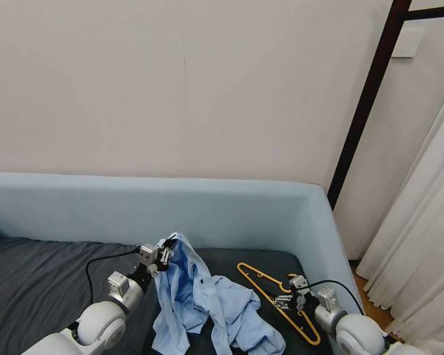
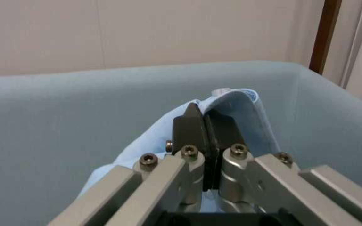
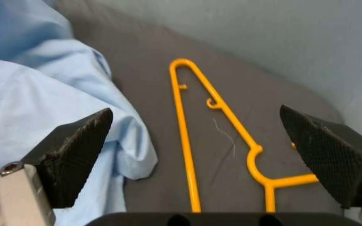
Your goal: Pick up the clothes from the sofa and hang them on the clothes hanger.
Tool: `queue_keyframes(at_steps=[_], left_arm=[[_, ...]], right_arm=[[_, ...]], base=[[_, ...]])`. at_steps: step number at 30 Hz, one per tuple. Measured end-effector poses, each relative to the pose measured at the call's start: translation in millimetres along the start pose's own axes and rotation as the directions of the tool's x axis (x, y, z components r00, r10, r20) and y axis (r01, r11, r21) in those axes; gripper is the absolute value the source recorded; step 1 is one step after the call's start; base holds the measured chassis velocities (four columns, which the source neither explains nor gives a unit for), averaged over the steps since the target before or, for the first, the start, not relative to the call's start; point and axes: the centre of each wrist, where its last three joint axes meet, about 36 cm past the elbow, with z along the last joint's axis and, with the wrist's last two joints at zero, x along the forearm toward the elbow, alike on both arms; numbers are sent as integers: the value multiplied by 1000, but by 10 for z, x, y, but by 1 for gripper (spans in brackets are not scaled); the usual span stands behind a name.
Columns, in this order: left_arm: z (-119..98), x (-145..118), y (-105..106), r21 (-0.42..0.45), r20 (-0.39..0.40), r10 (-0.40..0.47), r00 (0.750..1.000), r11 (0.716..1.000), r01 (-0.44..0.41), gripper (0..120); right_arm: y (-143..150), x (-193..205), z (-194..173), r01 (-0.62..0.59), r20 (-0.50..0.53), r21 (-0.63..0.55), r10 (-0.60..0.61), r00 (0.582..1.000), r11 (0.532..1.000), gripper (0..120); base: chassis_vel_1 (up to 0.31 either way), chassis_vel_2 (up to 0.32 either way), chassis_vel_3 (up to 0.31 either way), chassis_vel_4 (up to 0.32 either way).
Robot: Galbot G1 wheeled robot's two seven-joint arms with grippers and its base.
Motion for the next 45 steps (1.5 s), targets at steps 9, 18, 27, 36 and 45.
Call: queue_keyframes(at_steps=[9, 18, 27, 36, 45], left_arm=[[148, 154, -224, 59, -21, -2, 1000, 998, 4, 0], [125, 210, -222, 61, -19, -9, 1000, 998, 10, 0], [159, 373, -222, 70, -38, -22, 999, 997, 25, 0], [194, 397, -230, 73, -42, -28, 999, 997, 31, 0], [197, 416, -230, 87, -46, -35, 998, 995, 39, 0]], right_arm=[[-177, -366, 43, -119, -192, -68, 104, 976, 991, 100], [-307, -506, 130, -150, -279, -153, 103, 955, 977, 100], [-461, -642, 407, -177, -343, -144, 119, 932, 974, 91], [-483, -726, 485, -176, -358, -193, 98, 929, 965, 60], [-583, -730, 517, -172, -363, -223, 82, 928, 960, 31]], base=[[0, 0, 0, 0], [0, 0, 0, 0], [0, 0, 0, 0], [0, 0, 0, 0], [0, 0, 0, 0]])
